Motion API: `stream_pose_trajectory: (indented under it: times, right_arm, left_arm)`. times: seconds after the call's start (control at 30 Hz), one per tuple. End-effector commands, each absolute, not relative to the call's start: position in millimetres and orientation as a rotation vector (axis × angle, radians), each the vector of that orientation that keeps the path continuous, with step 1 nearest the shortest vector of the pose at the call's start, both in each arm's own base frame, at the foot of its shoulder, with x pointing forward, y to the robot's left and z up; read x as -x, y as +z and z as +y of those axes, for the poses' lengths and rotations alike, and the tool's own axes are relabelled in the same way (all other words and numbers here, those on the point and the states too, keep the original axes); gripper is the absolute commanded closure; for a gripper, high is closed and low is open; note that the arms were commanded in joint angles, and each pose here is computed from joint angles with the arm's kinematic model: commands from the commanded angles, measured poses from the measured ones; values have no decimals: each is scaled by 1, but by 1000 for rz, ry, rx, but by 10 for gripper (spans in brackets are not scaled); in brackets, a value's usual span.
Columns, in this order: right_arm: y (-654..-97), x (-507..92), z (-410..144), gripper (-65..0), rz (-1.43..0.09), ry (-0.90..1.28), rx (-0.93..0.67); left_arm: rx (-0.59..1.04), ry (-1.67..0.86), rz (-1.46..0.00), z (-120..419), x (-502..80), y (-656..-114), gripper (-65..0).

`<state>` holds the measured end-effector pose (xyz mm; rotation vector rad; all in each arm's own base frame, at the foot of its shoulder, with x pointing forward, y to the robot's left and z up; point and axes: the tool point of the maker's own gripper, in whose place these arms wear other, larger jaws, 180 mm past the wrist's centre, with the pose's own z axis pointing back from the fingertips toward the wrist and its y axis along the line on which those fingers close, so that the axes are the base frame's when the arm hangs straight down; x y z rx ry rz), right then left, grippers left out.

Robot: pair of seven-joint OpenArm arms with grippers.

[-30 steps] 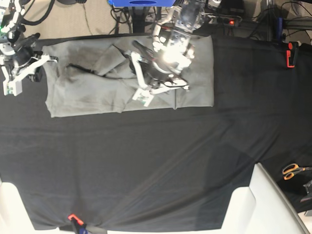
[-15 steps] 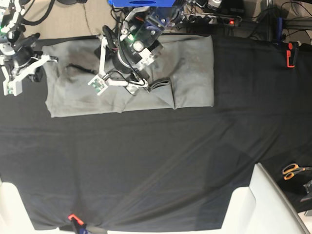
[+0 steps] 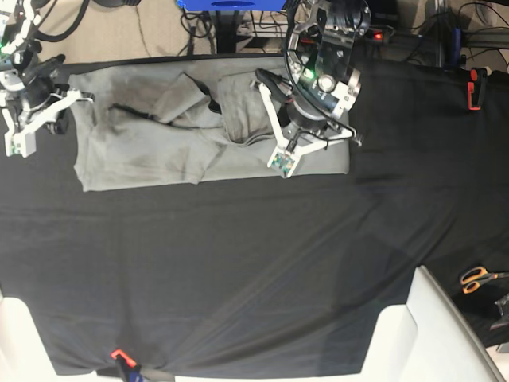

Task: Fold the T-shirt properly
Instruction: 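Grasp the strip end with the left gripper and fold it toward the right gripper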

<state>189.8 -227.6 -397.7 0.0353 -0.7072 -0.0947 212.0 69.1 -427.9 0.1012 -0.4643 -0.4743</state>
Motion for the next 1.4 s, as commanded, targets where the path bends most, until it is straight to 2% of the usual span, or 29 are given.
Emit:
stream_pose_trajectory:
  times: [0.0,0.23,0.5,0.73,0.9,1.07,1.37]
  right_arm:
    - [-387,-197,-230,0,-750,-85,-31]
    - [-387,-196,-231,0,-751,-88,-27]
    - [-387,-196,-231,0,-751,-88,-27]
    - [-387,-198,-231,0,-754,-87,-28]
    - [-385,-201,-230,0,-760,-87,-30]
    - [-385,-202,-230,0,-761,-86,-32]
    - [-386,-201,-230,0,-758,-87,-30]
  left_arm:
    - [-105,-467,-467,70,-214,-428,0]
    - [-100,-485,-393,67,-210,-452,0]
    - [-49,-488,-428,39,-236,-461,0]
    - [3,-584,-504,-9,-259,-440,0]
    - [7,-624,-468,-22,-267,-452,0]
    - [37,-685,-455,-40,-237,-454,0]
    - [108,-641,-494,-45,-191,-430,0]
